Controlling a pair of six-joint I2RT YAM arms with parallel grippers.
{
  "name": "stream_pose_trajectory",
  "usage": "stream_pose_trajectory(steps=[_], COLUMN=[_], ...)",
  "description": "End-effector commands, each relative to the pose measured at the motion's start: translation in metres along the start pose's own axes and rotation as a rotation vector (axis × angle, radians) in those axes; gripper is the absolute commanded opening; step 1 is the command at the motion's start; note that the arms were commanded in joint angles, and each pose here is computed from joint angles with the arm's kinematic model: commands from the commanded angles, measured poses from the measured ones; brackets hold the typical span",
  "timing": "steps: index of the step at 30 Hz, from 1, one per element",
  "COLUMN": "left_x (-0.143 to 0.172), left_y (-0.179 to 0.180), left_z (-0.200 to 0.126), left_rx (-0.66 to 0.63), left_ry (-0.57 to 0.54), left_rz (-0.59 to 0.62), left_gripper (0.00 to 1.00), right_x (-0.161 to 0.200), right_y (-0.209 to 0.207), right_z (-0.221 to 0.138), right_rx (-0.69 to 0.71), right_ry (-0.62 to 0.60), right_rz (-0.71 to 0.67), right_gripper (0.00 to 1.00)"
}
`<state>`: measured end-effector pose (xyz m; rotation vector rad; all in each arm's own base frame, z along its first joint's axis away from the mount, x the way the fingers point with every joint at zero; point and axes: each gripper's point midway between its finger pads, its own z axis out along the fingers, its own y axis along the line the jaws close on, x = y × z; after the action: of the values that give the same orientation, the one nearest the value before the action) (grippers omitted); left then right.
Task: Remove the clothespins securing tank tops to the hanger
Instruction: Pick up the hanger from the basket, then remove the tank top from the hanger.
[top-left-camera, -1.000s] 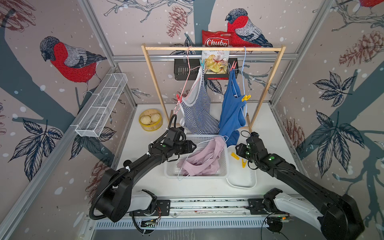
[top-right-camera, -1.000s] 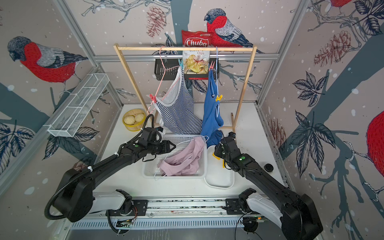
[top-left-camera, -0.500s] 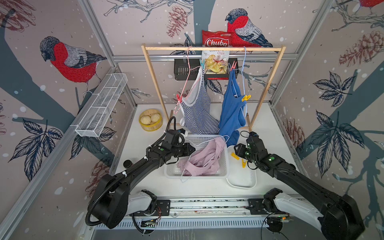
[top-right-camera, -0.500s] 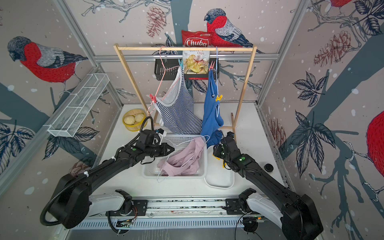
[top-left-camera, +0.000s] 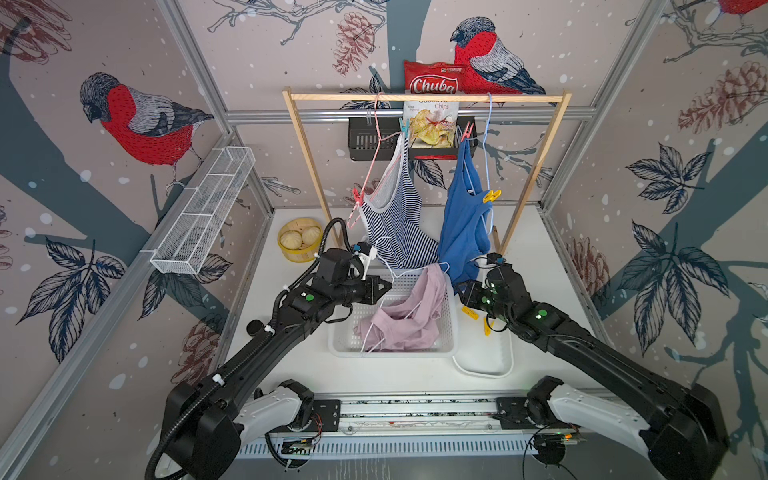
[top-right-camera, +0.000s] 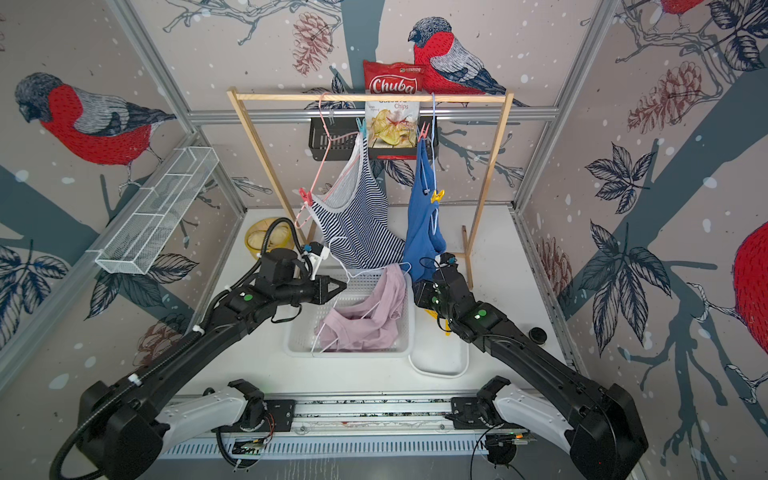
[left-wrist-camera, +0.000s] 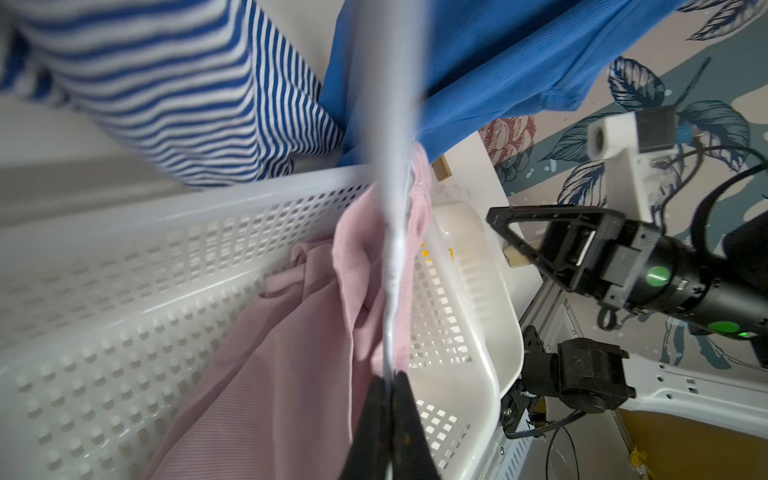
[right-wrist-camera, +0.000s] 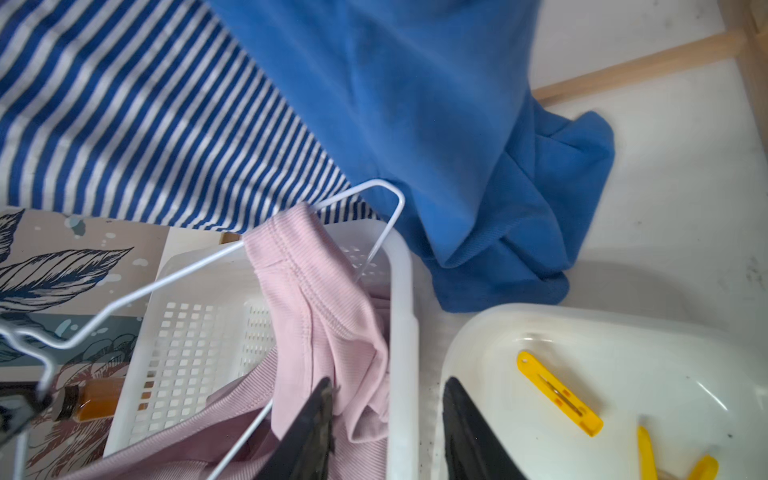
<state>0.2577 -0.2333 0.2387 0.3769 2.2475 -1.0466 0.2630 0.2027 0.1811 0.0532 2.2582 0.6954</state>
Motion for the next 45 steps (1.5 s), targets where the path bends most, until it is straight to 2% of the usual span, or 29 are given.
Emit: stream_pose_trajectory(steps=[1, 6, 14, 25, 31, 35, 39, 45], left_x=[-0.013, -0.04, -0.081, -0.099, -0.1, -0.101, -0.101, -0.104], left_y=[-0.008, -0.037, -0.086, -0.124, -0.135, -0.134, -0.134, -0.124], left_z=[-0.023, -0.06, -0.122, -0.148, -0.157, -0.16, -0.159, -0.149], left_rx=[-0.077, -0.103, -0.041, 0.03, 0.073, 0.06, 0.059, 0.018], left_ry=[-0.012, -0.094, -0.337, -0.368, -0.398, -0.407, -0.401, -0.382], left_rz=[0.106, 0.211, 0.31, 0.434, 0.443, 0.446, 0.451, 0.438], left_gripper=[0.0, 0.0, 0.0, 0.0, 0.0, 0.0, 0.0, 0.0], right_x=[-0.02, -0.038, -0.07, -0.119, -0.138, -0.14, -0.138, -0.136], right_y=[0.029, 0.077, 0.132, 0.183, 0.19, 0.188, 0.184, 0.18], right_z=[-0.012, -0.036, -0.065, -0.073, -0.062, -0.058, -0.059, -0.063], right_rx=[-0.056, -0.153, -0.287, -0.295, -0.279, -0.261, -0.269, -0.3], right_ry=[-0.099, -0.222, -0.375, -0.473, -0.487, -0.482, -0.484, -0.471], right_rz=[-0.057, -0.14, -0.183, -0.281, -0.264, -0.257, -0.232, -0.21], right_gripper=[0.47, 0.53, 0.57, 0.66, 0.67, 0.61, 0.39, 0.14])
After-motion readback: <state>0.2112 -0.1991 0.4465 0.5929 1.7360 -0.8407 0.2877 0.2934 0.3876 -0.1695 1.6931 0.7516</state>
